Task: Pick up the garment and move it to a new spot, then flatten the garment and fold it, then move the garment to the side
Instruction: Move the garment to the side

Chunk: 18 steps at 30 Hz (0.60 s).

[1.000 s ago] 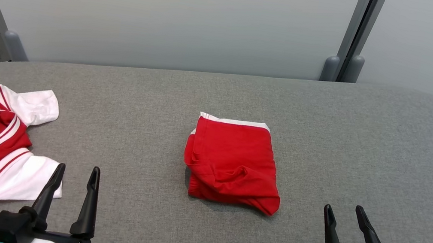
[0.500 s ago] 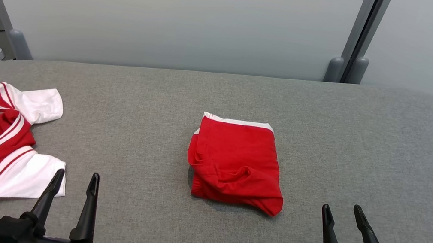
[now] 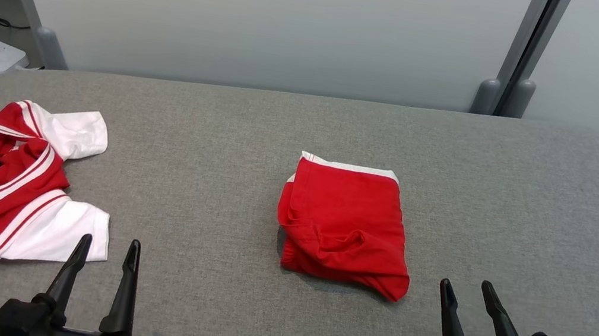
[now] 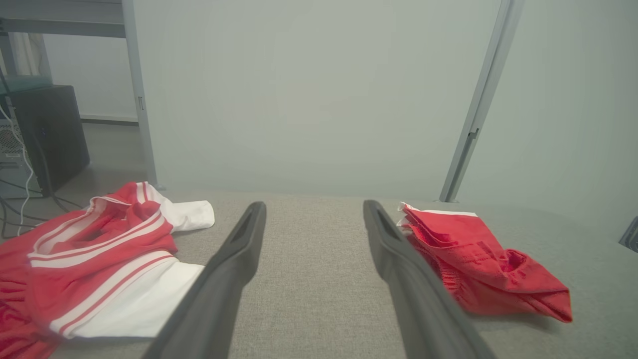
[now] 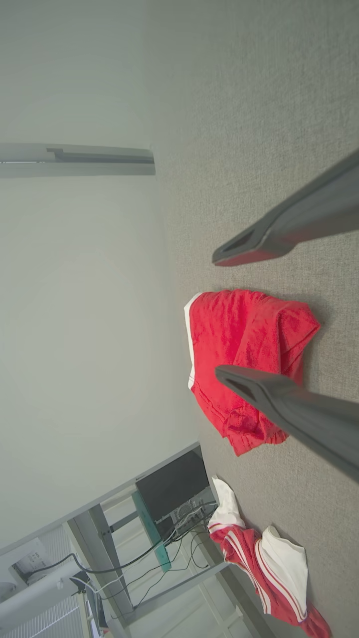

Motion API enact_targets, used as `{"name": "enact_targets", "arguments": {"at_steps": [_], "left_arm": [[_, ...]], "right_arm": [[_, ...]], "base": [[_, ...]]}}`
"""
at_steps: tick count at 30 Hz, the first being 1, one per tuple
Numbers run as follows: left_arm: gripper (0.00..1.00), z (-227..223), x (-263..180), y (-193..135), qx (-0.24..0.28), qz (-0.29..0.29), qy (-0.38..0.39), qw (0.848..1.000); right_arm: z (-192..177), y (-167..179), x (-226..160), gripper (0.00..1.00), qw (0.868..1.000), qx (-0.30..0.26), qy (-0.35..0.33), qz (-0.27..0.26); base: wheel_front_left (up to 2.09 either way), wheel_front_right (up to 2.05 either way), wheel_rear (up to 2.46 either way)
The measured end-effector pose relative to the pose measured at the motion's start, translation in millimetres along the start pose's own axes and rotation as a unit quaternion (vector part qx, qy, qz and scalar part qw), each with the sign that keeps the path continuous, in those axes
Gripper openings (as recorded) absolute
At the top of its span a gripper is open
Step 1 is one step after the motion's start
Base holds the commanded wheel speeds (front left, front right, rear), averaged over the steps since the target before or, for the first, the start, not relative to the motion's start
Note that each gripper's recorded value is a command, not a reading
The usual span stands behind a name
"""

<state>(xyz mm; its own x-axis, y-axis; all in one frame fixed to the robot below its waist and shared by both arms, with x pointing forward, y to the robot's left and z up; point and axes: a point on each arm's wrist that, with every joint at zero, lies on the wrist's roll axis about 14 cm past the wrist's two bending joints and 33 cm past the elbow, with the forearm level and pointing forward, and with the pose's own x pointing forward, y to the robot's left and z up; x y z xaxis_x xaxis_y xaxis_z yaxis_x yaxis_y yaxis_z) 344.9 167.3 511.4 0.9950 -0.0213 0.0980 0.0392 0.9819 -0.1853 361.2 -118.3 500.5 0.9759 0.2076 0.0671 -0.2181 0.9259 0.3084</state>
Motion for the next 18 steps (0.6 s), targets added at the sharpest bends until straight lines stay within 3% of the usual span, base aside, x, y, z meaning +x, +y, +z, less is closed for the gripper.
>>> {"name": "enact_targets", "arguments": {"at_steps": [6, 11, 18], "left_arm": [[1.0, -3.3, -3.6, 3.3, -0.001, 0.007, 0.006, 1.0], [1.0, -8.8, -7.0, 10.1, 0.0, 0.019, 0.015, 1.0], [1.0, -15.7, -1.6, 17.2, 0.001, 0.032, 0.026, 0.999]], "right_arm": [[-17.9, 1.4, 14.0, 1.0, 0.999, 0.011, 0.036, 0.018], [-32.2, 0.0, 36.4, 1.0, 0.991, 0.117, 0.059, 0.004], [-44.4, -7.5, 88.0, 1.0, 0.98, 0.155, 0.12, 0.02]], "base": [[0.0, 0.0, 0.0], [0.0, 0.0, 0.0], [0.0, 0.0, 0.0]]}}
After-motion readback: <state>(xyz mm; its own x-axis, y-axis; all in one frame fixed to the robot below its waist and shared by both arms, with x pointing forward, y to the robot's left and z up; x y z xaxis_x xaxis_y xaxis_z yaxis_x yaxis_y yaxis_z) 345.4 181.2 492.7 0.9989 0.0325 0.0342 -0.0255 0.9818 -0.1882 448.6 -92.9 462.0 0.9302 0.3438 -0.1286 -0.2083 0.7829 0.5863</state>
